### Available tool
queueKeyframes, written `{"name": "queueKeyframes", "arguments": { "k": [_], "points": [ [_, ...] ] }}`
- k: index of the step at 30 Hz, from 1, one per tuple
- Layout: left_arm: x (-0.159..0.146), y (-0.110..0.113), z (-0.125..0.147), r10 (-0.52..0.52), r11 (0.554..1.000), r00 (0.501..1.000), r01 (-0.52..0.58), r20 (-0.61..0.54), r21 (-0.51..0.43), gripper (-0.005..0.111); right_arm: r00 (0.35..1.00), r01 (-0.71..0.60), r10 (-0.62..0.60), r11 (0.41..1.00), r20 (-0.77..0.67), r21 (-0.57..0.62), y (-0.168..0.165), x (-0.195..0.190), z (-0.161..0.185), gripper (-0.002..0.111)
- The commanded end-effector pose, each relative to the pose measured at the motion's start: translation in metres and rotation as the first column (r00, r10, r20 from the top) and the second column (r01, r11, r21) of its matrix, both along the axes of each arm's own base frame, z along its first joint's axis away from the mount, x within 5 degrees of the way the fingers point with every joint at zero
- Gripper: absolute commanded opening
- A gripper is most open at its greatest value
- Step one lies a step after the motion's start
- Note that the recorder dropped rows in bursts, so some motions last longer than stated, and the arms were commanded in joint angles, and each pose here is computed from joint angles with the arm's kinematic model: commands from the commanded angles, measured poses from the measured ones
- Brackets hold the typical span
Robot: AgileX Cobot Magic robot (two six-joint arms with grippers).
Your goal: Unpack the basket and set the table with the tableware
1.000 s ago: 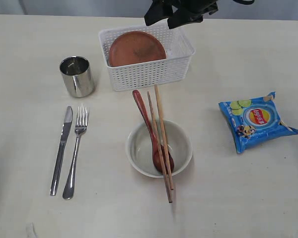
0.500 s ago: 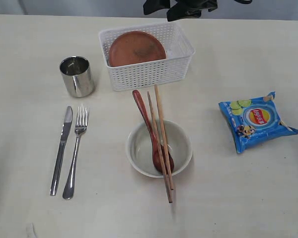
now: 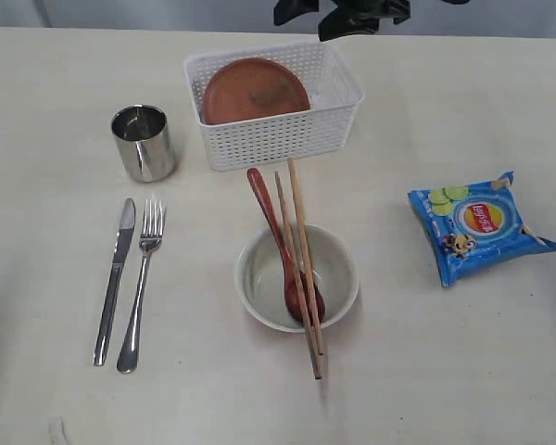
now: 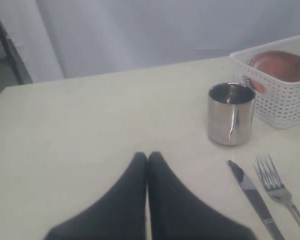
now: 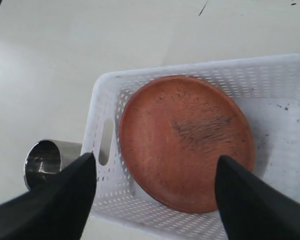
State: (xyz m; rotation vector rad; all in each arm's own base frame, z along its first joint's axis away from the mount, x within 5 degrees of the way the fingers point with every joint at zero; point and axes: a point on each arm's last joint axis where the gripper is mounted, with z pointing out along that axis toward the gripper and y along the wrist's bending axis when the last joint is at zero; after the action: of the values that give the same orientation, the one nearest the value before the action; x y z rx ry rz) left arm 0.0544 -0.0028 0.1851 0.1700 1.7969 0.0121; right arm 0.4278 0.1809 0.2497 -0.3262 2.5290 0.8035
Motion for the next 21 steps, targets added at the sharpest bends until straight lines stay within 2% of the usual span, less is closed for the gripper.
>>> {"name": "queueKeyframes", "arguments": {
  "k": [1, 5, 10, 15, 21],
  "points": [
    [0.000, 0.000, -0.001, 0.002, 1.000, 1.000, -0.002, 0.003, -0.001, 0.000, 0.999, -0.010, 0.008, 0.999, -0.037, -0.039, -0.010, 0.024, 0.001, 0.064],
    [0.000, 0.000, -0.001, 0.002, 1.000, 1.000, -0.002, 0.003, -0.001, 0.000, 0.993, -0.053, 0.049, 0.998, -0.104, -0.036, -0.011, 0.048, -0.017, 0.064],
    [0.000, 0.000, -0.001, 0.002, 1.000, 1.000, -0.002, 0.003, -0.001, 0.000, 0.975, -0.214, 0.209, 0.974, -0.069, -0.074, -0.004, 0.068, -0.042, 0.064],
    [0.000, 0.000, -0.001, 0.002, 1.000, 1.000, -0.002, 0.003, -0.001, 0.000, 0.964, -0.265, 0.264, 0.959, -0.029, -0.100, 0.008, 0.075, -0.061, 0.064],
    [0.000, 0.000, -0.001, 0.002, 1.000, 1.000, -0.002, 0.003, -0.001, 0.000, 0.952, -0.295, 0.306, 0.931, 0.019, -0.215, 0.020, 0.077, -0.081, 0.064]
  ]
}}
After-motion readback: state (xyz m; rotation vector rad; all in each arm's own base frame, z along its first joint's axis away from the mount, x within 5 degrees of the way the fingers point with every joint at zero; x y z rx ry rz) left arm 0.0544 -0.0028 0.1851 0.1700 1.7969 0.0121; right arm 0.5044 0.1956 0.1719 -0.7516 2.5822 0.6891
